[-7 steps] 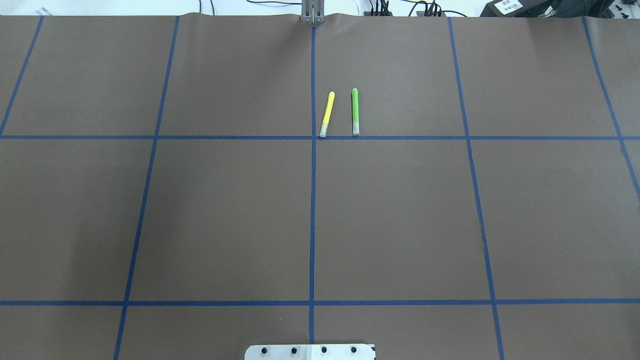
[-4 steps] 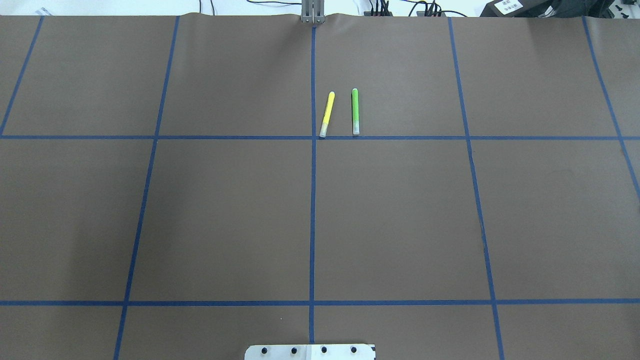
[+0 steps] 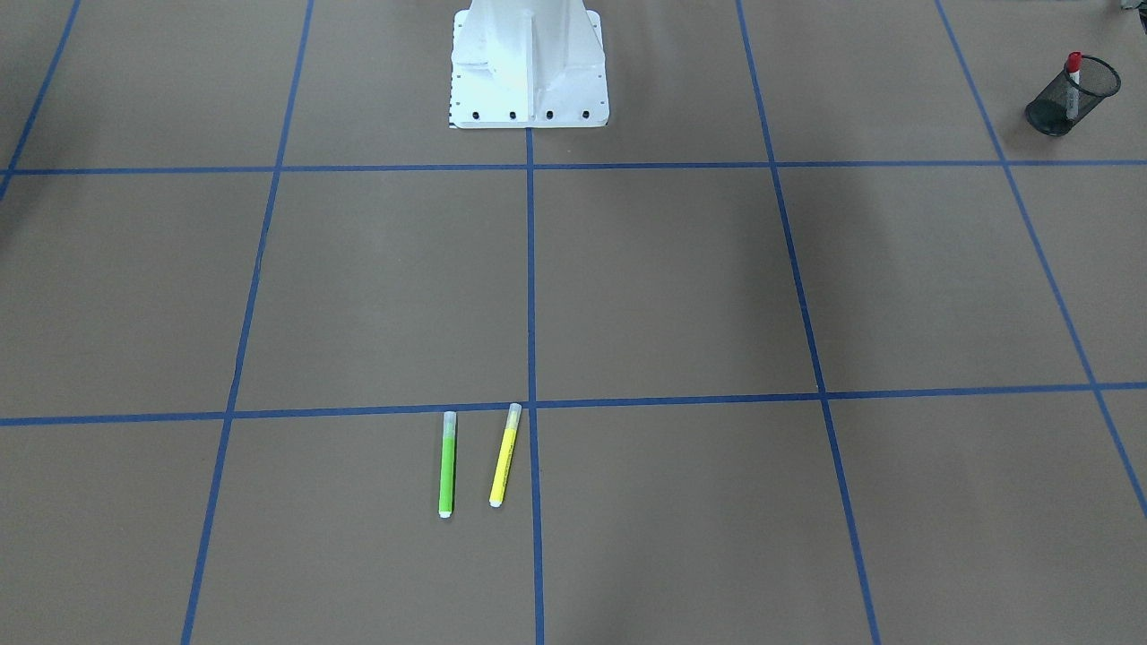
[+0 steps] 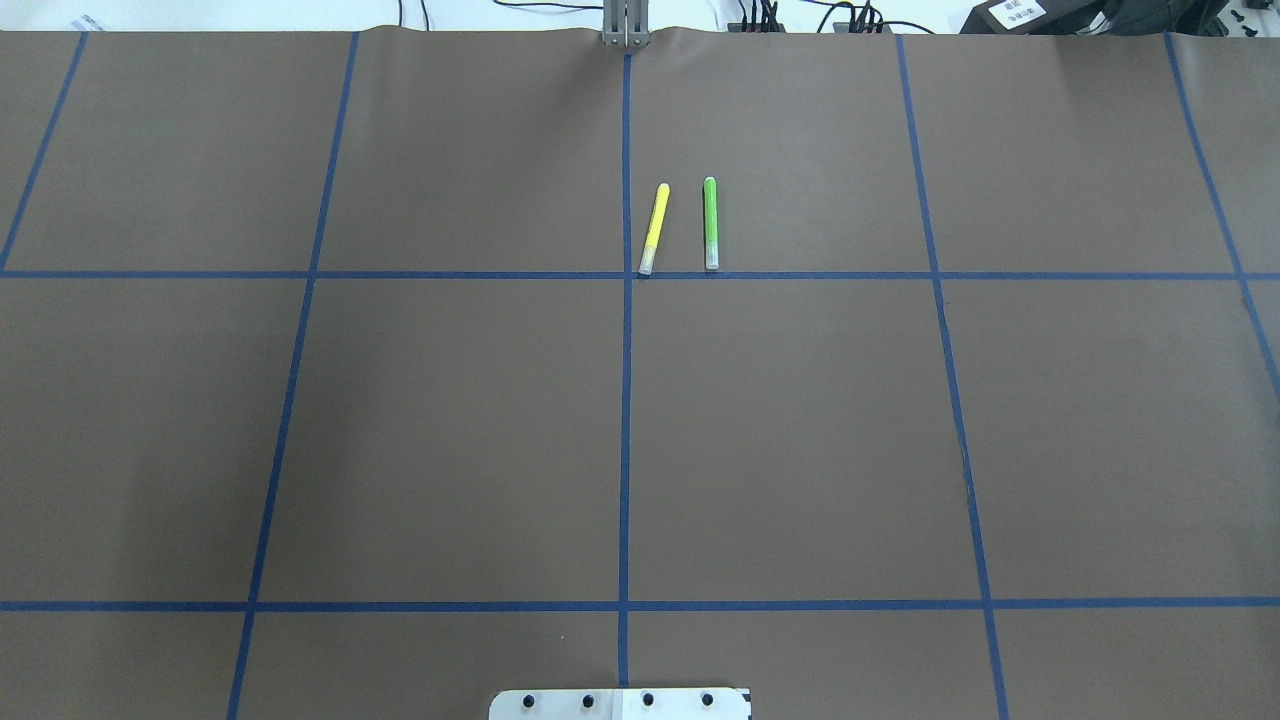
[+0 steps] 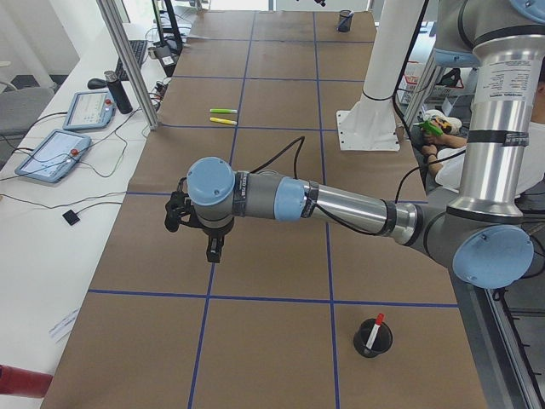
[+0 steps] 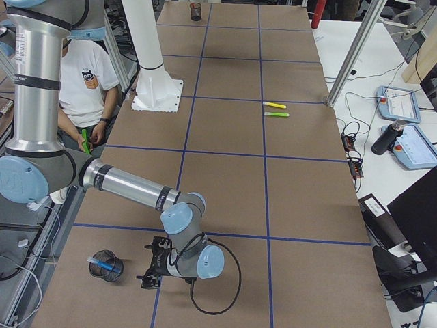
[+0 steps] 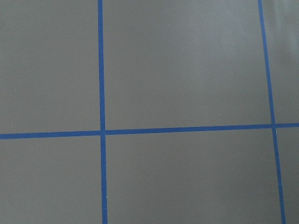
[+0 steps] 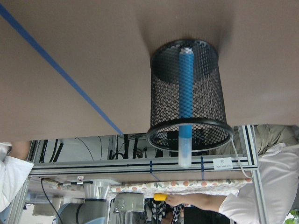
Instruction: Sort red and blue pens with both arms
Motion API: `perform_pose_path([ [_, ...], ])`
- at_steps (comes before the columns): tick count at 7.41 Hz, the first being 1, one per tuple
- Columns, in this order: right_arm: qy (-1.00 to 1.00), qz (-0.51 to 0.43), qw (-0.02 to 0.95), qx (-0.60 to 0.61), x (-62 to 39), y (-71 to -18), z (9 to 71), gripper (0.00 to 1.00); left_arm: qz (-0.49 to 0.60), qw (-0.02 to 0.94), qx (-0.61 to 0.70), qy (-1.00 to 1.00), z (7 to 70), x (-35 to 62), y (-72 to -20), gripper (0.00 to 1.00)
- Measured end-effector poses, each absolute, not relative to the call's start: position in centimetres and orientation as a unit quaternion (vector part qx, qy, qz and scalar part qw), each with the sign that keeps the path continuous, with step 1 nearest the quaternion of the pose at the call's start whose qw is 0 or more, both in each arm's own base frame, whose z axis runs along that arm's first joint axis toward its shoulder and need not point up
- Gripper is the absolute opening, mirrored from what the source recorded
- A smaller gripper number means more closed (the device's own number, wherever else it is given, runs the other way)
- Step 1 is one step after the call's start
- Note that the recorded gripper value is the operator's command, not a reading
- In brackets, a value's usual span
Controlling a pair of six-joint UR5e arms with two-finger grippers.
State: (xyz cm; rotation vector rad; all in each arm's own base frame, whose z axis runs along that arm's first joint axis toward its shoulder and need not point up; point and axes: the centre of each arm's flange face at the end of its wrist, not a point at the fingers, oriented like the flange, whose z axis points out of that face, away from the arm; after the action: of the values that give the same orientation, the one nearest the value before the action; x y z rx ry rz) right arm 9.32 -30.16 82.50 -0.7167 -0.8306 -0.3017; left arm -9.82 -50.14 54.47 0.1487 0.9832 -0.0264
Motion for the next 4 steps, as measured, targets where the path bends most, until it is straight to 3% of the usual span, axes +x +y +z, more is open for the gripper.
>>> perform_pose_path([
  [4,-0.368,-0.162,0.906,-0.132,9.0,-39.9,78.6,1.00,-0.015,0.880,0.067,0.470,55.1,-9.8,-49.6,1.00],
])
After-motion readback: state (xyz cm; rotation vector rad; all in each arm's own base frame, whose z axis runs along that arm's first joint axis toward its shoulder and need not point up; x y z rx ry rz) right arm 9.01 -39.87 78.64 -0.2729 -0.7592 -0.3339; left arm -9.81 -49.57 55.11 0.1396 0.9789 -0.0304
